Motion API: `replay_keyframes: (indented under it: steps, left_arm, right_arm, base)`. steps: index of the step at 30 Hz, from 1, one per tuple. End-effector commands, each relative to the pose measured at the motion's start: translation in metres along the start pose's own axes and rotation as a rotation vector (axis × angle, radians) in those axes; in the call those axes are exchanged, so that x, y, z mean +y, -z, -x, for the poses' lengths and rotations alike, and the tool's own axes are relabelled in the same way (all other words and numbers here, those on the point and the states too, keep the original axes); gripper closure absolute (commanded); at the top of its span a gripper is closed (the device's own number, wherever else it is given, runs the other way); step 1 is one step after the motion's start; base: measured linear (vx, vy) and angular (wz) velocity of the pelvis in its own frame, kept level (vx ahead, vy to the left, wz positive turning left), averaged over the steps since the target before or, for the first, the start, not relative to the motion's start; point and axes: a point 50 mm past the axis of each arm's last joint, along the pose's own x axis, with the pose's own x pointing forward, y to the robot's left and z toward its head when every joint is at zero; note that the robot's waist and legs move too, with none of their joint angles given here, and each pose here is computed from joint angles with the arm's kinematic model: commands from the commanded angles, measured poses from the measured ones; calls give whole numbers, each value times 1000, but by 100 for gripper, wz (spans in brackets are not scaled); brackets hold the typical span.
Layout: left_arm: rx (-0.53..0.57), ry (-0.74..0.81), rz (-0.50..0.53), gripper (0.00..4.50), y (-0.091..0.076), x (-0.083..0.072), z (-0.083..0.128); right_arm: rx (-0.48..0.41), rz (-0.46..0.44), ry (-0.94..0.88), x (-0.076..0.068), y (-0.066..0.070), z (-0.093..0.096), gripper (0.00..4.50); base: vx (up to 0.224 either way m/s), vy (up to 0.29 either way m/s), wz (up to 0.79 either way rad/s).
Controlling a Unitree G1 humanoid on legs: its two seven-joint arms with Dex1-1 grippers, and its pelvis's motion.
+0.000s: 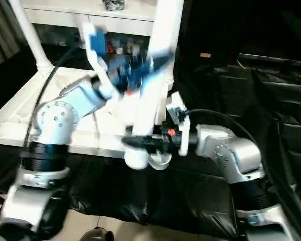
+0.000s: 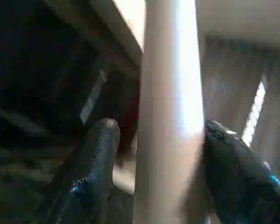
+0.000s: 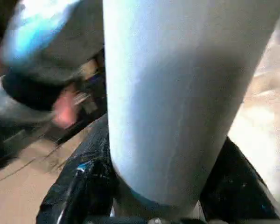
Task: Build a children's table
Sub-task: Pick table leg
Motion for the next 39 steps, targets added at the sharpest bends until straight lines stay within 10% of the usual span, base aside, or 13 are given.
replay_keyframes:
  steps: [1, 3, 10, 15, 27, 39]
  left_arm:
    - [-19, -31, -38, 158, -9, 6, 8]
    - [-2, -26, -40, 158, -8, 8, 11]
    - [528, 48, -398, 158, 27, 25, 66]
    - [871, 199, -439, 175, 55, 35, 108]
    - [1176, 302, -410, 271, 74, 59, 145]
    - [1175, 226, -421, 374, 73, 76, 149]
  right_arm:
    - [-40, 98, 180, -14, -10, 7, 260]
    - [-40, 125, 237, -18, -10, 8, 260]
    - [-24, 195, 508, -29, 1, 23, 260]
    - [-30, 200, 554, -28, 8, 25, 260]
    - [0, 210, 551, -20, 19, 25, 260]
    - [18, 204, 539, -14, 25, 26, 260]
  base:
    - [0, 0, 0]
    - [0, 0, 0]
    - [0, 0, 0]
    - [0, 0, 0]
    - [0, 0, 0]
    - [0, 0, 0]
